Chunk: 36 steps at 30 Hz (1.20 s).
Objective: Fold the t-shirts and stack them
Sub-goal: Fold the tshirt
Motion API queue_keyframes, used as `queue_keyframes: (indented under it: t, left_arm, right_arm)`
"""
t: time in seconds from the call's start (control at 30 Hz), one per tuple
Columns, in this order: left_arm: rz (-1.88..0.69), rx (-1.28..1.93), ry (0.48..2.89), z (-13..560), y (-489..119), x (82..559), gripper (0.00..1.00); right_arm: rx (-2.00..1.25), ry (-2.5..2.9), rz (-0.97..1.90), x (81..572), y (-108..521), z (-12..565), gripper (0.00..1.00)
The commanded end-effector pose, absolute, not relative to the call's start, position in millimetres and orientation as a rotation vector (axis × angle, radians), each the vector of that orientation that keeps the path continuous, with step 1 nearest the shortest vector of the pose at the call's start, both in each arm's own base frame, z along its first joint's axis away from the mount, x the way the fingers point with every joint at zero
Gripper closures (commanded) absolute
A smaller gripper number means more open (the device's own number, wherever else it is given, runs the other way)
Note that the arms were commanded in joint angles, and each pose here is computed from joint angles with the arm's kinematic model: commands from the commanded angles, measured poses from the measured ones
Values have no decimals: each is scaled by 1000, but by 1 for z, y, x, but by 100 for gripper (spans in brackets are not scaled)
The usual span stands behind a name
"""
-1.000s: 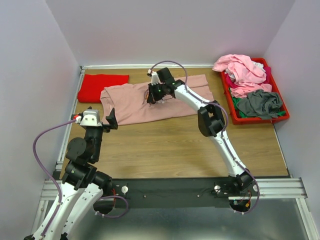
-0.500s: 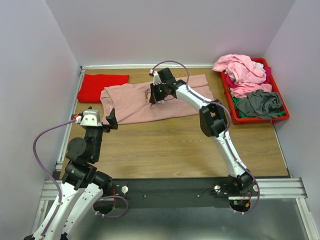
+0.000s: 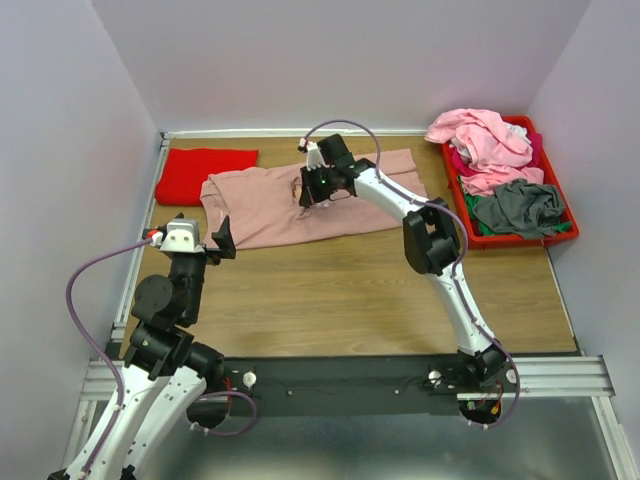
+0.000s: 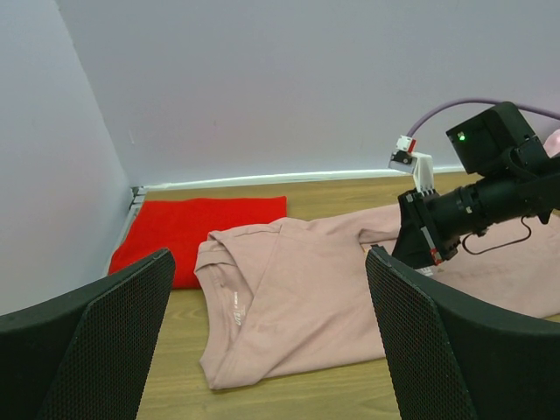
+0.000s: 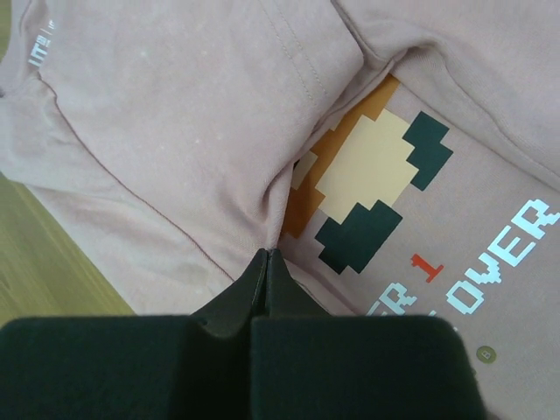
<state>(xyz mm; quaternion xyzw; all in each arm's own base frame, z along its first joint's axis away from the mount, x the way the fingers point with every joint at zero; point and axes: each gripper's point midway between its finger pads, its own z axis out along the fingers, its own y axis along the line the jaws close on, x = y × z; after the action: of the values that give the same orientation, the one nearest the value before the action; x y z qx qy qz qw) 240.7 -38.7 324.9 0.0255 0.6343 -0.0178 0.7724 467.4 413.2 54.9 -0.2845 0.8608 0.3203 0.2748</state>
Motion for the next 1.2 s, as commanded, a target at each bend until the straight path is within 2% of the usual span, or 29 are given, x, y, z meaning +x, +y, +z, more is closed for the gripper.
queue_keyframes:
  t: [0.0, 0.33, 0.7, 0.83, 0.87, 0.93, 1.17]
  left_arm:
    - [-59, 68, 1358, 328, -43, 241, 3]
    - [-60, 71, 1361, 327, -44, 242, 2]
    - [-62, 77, 1361, 327, -45, 243, 2]
    - [-65, 82, 1367, 326, -46, 243, 3]
    - [-66, 83, 1366, 326, -47, 244, 2]
    - [-65, 85, 1366, 326, -47, 244, 3]
    - [-65, 82, 1362, 327, -46, 243, 3]
  right_arm:
    - [-859, 2204, 889, 461, 423, 90, 99]
    - [-1121, 2095, 1003, 416, 453, 89, 99]
    - [-1389, 2009, 792, 388, 458, 64, 98]
    - [-1455, 1995, 695, 385, 447, 57, 83]
    - [-1451, 2002, 671, 386, 444, 56, 74]
    - [-1403, 2009, 666, 393, 442, 67, 66]
    - [-1068, 2076, 894, 440, 438, 118, 52]
